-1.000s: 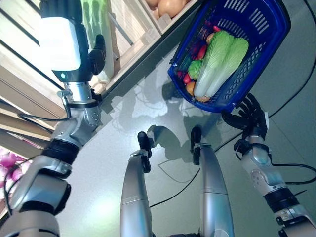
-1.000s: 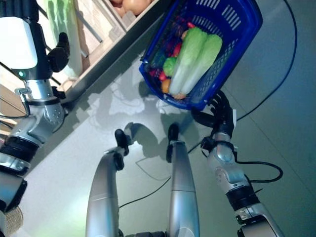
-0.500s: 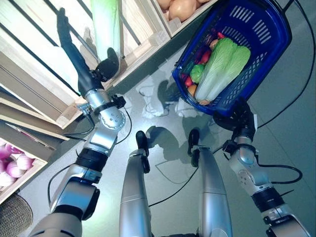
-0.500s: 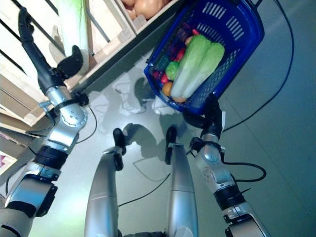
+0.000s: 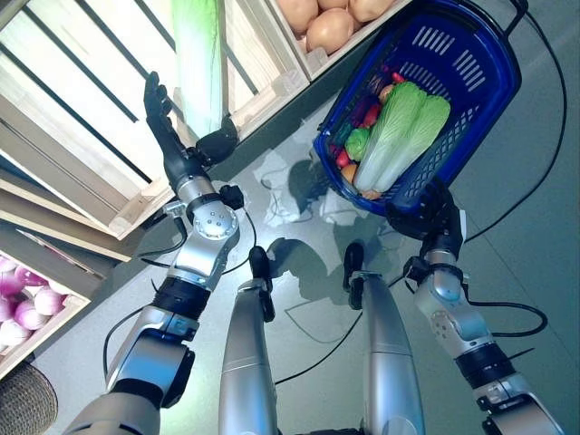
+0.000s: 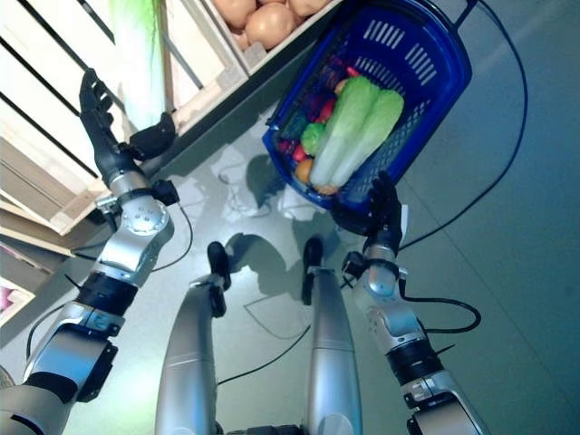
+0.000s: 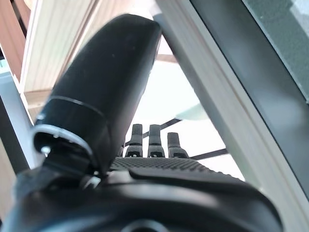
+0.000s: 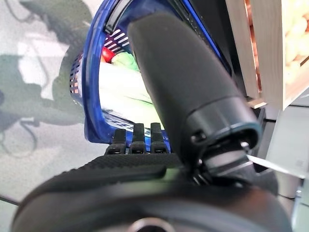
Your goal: Put vegetables into the basket
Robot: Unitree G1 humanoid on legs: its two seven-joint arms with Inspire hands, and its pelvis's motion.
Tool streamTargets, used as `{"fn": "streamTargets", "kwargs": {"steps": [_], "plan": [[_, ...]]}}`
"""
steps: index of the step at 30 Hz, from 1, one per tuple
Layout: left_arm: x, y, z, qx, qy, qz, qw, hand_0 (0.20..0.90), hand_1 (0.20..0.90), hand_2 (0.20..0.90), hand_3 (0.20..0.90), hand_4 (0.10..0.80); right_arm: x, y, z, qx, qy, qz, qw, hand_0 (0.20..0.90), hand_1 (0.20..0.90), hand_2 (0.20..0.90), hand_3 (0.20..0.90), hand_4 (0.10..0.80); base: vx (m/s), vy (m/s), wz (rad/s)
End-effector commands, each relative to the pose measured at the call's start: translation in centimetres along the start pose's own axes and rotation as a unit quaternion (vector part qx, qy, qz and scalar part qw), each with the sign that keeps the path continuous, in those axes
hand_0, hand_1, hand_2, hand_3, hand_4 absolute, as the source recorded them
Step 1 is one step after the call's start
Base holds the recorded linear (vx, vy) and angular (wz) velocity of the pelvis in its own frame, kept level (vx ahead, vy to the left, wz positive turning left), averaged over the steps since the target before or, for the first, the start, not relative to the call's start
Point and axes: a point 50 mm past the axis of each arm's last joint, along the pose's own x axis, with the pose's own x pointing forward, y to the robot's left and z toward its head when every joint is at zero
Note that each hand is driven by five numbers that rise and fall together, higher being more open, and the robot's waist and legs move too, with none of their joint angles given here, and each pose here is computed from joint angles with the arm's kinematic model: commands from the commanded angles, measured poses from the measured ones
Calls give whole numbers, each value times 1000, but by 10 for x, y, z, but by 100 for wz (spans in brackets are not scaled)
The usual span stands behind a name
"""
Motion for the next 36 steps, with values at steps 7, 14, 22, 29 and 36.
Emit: {"fn": "streamTargets", "kwargs": {"steps": [7, 14, 22, 29, 36], "plan": [[7, -8, 46, -35, -81, 29, 996, 900, 900, 900, 900, 800, 0, 5, 39, 31, -92, -6, 995, 900, 900, 900, 900, 800, 0, 0, 0], [11, -10, 40, -5, -62, 56, 997, 900, 900, 900, 900, 800, 2, 6, 43, 41, -92, -10, 995, 900, 900, 900, 900, 800, -12, -24, -1], [13, -8, 24, 7, -19, 84, 996, 900, 900, 900, 900, 800, 4, 2, 46, 49, -93, -28, 994, 900, 900, 900, 900, 800, -22, -32, -1], [14, -7, 12, 39, 0, 83, 996, 900, 900, 900, 900, 800, 6, -2, 46, 51, -86, -39, 994, 900, 900, 900, 900, 800, -17, -14, -4], [23, -8, 17, 51, 2, 84, 995, 900, 900, 900, 900, 800, 13, -5, 56, 56, -93, -45, 993, 900, 900, 900, 900, 800, -8, -2, -7]]}}
